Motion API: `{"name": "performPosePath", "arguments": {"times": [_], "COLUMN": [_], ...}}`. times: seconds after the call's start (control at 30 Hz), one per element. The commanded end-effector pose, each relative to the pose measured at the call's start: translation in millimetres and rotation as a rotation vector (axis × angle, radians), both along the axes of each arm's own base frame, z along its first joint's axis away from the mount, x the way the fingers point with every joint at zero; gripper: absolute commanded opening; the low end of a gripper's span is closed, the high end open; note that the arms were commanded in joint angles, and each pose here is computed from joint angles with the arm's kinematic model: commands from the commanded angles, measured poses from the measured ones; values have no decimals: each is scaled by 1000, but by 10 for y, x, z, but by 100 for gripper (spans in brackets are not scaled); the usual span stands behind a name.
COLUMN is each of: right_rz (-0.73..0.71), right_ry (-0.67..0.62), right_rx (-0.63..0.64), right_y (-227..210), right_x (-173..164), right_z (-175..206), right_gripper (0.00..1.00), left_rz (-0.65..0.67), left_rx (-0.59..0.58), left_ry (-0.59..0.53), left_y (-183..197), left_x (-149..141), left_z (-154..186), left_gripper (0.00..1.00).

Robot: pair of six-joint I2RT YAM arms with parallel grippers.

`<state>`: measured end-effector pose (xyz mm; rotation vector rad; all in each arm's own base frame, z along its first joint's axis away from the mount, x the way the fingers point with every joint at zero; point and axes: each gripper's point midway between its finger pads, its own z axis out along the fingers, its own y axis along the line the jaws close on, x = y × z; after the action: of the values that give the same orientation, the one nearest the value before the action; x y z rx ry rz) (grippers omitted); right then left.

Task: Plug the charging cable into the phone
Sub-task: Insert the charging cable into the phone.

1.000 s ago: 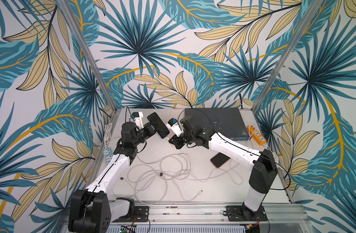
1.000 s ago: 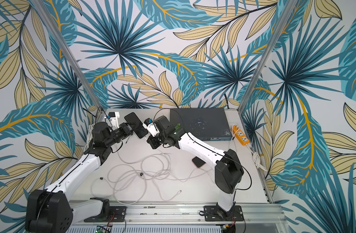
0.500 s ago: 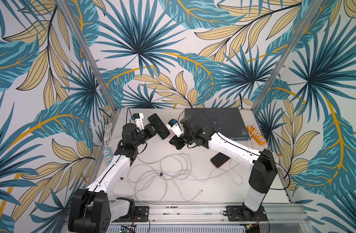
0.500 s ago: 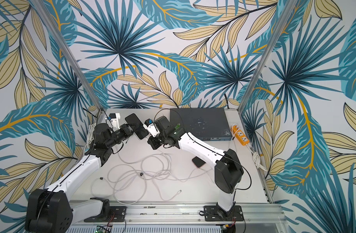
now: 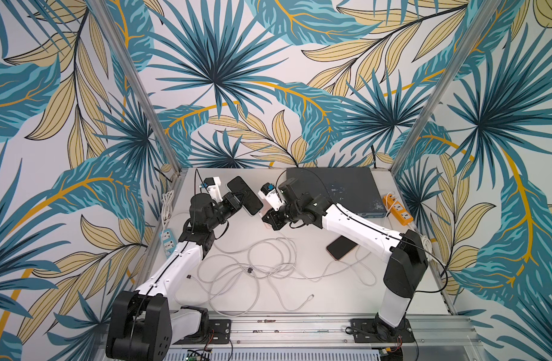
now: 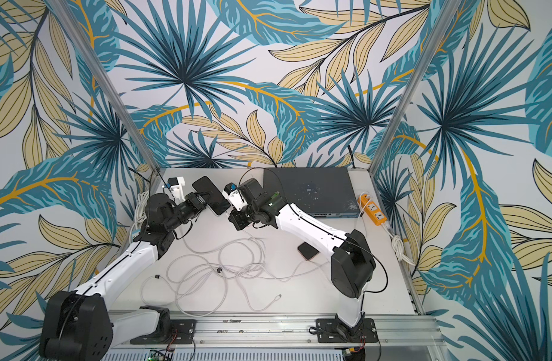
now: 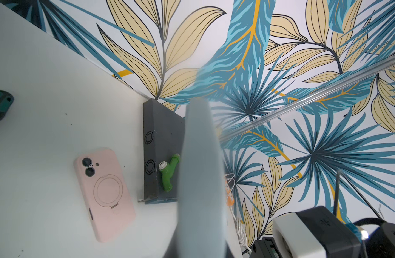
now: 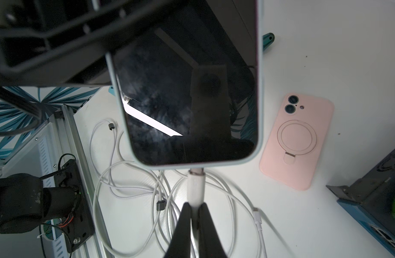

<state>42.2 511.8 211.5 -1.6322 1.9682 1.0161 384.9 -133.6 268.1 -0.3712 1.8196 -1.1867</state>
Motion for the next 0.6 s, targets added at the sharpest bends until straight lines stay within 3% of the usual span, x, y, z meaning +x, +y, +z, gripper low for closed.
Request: {"name": "performPosePath", "arguments": {"times": [0.0, 0.57], "right_rz": [8, 22], "right_ry": [4, -14], "right_rx": [129, 115], "right_y": [211, 203], "right_x": [7, -22], "right_z": [343, 306], "right_gripper": [0, 0], "left_rz": [-64, -107], "left_rx": [7, 21], "left_ry": [19, 27], "left_y": [-151, -253], "left_x": [-67, -81], "left_z": [-93, -135], "left_gripper": [0, 0]}}
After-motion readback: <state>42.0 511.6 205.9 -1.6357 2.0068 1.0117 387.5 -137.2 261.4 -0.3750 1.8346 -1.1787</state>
